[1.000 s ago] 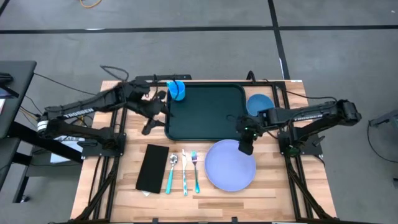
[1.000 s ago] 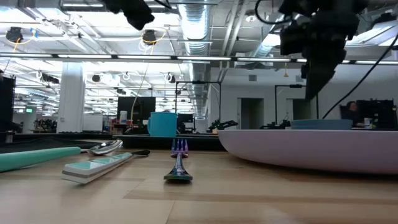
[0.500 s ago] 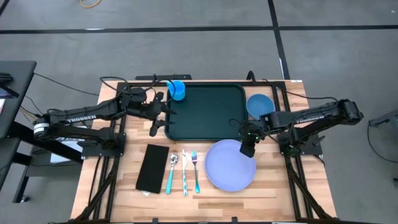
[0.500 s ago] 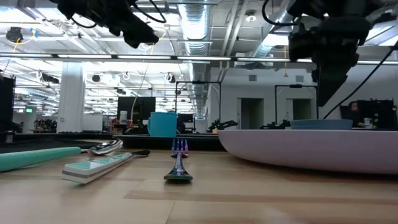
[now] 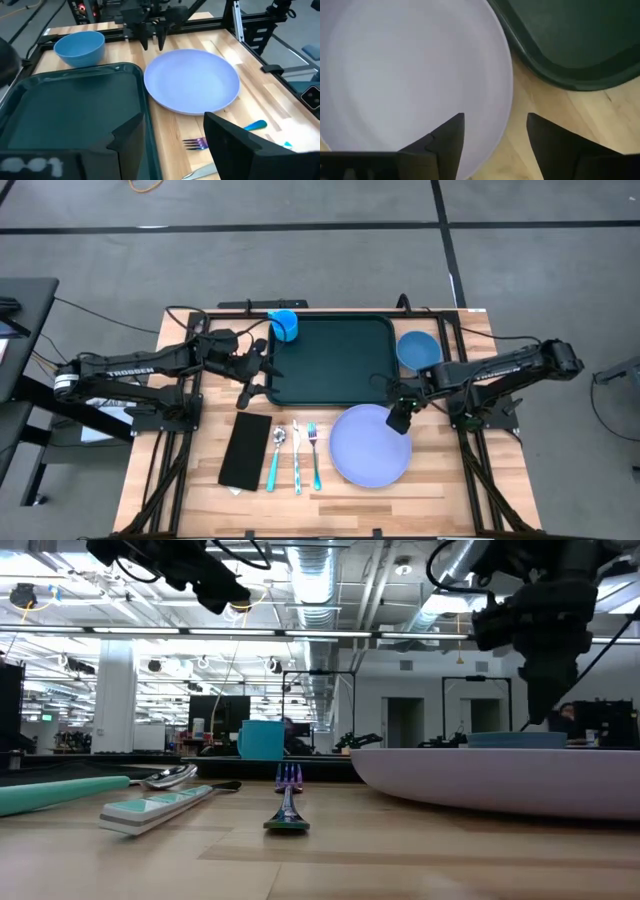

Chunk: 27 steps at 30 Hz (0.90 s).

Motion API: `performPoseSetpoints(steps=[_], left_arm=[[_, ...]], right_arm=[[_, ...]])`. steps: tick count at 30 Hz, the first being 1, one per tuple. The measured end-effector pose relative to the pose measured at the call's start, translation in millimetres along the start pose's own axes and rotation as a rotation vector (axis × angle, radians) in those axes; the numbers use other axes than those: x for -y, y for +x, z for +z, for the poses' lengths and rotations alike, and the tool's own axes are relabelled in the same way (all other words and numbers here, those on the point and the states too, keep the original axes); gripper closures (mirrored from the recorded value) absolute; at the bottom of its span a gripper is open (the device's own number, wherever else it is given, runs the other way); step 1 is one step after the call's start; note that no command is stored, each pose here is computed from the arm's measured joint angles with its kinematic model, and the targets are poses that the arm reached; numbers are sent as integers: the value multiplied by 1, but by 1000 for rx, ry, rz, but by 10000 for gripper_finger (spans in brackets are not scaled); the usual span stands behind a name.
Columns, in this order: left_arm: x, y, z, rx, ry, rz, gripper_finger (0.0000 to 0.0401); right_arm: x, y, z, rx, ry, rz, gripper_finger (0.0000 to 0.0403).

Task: Set up tray
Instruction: Put the purple plate on the tray

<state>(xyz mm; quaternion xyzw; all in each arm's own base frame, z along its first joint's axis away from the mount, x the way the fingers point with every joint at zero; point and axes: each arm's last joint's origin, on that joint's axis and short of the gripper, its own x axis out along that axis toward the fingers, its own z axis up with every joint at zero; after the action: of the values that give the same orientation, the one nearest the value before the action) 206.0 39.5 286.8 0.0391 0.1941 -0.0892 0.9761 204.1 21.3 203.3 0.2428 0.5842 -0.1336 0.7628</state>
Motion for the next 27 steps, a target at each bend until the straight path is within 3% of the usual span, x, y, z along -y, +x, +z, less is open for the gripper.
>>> performPoseSetpoints(steps=[15,27], left_arm=[[1,1,2,15,8,-3,209],[1,1,2,14,8,-2,209]], right_arm=[[-8,49,-2,-221,-65,-120,206],[-10,73,0,-295,-101,-121,219]])
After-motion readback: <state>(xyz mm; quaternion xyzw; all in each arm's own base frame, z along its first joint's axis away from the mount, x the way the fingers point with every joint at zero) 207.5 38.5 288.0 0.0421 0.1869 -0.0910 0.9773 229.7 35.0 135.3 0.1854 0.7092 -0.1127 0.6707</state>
